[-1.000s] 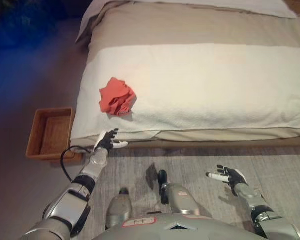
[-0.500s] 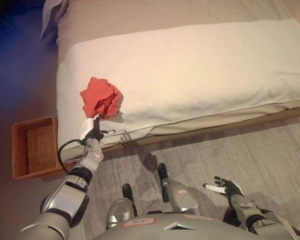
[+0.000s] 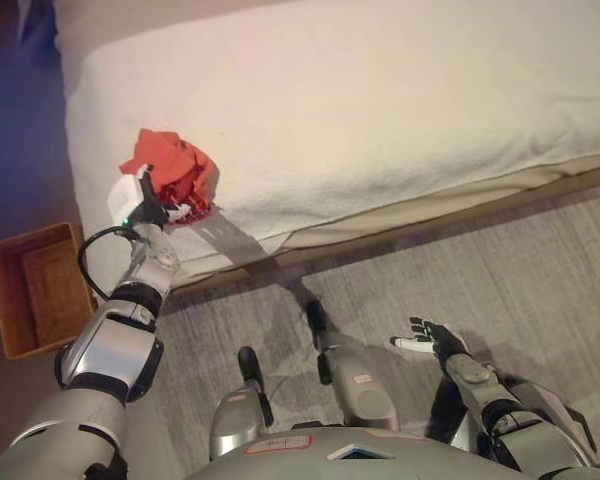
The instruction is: Put the clothes on the bed into the basket.
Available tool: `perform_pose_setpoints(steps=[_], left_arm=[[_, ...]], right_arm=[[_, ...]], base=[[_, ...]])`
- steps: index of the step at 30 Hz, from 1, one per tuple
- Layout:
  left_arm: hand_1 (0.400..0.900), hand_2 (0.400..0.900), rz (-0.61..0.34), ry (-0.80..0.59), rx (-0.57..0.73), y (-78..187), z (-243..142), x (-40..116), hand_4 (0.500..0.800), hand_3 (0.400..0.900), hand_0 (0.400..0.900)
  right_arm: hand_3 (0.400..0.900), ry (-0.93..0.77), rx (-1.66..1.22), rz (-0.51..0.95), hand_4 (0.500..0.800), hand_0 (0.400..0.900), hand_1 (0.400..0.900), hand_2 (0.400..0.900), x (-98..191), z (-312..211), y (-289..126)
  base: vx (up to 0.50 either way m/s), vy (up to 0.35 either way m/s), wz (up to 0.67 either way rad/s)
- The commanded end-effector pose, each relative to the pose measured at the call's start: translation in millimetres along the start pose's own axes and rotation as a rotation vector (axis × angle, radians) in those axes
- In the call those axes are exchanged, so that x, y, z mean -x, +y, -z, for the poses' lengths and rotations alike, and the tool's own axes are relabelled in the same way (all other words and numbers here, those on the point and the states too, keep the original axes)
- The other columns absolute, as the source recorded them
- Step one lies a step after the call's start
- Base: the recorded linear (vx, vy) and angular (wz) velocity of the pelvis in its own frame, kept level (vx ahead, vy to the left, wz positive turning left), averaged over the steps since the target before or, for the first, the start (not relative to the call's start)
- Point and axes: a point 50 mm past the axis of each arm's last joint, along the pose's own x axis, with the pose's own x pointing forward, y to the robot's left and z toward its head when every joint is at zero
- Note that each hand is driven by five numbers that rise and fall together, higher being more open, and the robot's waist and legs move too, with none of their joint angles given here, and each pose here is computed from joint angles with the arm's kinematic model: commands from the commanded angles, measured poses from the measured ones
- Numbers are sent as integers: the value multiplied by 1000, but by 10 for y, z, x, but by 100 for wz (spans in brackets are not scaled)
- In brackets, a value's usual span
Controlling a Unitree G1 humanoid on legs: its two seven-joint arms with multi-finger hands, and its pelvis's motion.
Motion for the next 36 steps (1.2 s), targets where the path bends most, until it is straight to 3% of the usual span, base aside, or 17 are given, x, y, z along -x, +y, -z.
perform_pose_setpoints(steps=[1, 14, 21, 23, 24, 36], left_arm=[[900, 900, -278, -86, 52, 646, -354, -295, 800, 900, 900], [900, 900, -439, -96, 82, 1361, -706, -512, 800, 900, 900], [900, 900, -464, -69, 97, 1551, -709, -546, 800, 900, 900], [449, 449, -461, -64, 93, 1554, -694, -548, 529, 449, 449], [400, 400, -456, -68, 95, 1536, -709, -547, 500, 400, 400], [400, 400, -387, -85, 102, 1278, -680, -511, 500, 400, 400]], right_arm=[[900, -55, 36, 79, 800, 900, 900, 900, -9, -147, -246], [900, -304, 36, 92, 800, 900, 900, 900, -1, -733, -345], [900, -401, 46, 75, 800, 900, 900, 900, 52, -920, -350], [900, -415, 48, 70, 800, 900, 900, 900, 78, -906, -353], [900, -412, 46, 73, 800, 900, 900, 900, 88, -876, -363], [900, -388, 43, 76, 800, 900, 900, 900, 106, -752, -383]], base=[[-60, -36, 10], [-69, -45, 8], [-37, -11, -9], [-4, -4, 2], [0, 0, 0], [10, 19, 1]])
